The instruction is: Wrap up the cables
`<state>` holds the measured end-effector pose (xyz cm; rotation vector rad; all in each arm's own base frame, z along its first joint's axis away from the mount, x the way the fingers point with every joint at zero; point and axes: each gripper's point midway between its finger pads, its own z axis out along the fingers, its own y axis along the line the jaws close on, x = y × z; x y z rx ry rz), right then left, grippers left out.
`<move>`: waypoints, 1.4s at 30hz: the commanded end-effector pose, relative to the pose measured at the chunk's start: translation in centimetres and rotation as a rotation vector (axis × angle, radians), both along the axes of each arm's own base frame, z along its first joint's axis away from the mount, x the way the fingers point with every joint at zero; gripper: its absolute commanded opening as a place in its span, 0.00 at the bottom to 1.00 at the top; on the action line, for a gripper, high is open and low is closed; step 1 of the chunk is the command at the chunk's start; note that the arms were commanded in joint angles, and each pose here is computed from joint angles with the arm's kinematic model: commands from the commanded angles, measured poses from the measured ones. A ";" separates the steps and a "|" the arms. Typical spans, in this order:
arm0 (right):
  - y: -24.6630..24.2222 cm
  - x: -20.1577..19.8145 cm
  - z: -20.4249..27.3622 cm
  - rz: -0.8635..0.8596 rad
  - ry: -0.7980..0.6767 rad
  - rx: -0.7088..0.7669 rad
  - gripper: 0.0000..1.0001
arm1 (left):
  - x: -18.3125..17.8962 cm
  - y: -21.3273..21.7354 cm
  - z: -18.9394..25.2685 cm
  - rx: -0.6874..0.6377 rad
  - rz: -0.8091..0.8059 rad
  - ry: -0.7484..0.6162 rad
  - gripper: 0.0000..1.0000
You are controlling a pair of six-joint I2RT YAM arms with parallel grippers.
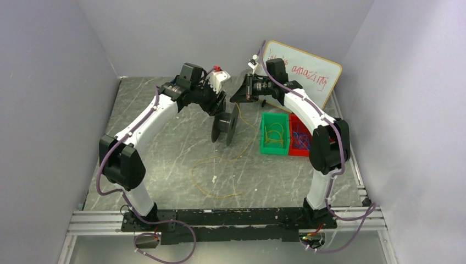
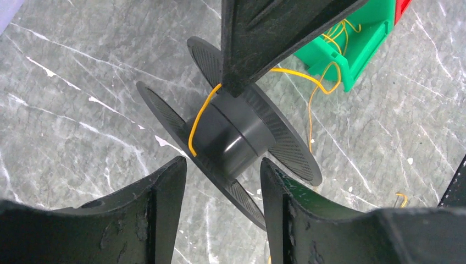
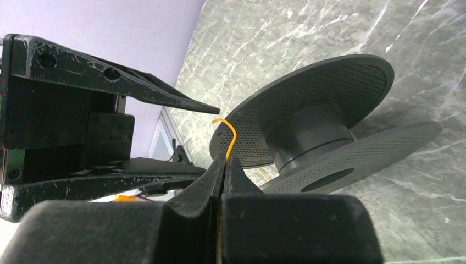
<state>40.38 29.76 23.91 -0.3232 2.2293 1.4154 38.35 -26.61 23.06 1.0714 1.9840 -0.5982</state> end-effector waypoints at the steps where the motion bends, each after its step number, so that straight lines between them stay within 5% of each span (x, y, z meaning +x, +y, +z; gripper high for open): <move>1: -0.3 0.0 4.0 -0.008 -0.127 0.018 0.00 | 0.6 0.5 2.8 -0.040 0.006 -0.063 0.56; 16: 0.1 -0.9 4.2 0.034 -0.122 0.026 0.00 | -1.5 0.1 4.3 -0.139 -0.167 -0.030 0.37; 32: 0.4 -2.2 5.1 0.071 -0.110 0.058 0.00 | -1.5 0.1 3.9 -0.132 -0.166 -0.028 0.40; 42: 0.0 -3.1 6.2 0.071 -0.140 0.057 0.00 | -2.9 0.7 6.5 -0.224 -0.238 -0.008 0.51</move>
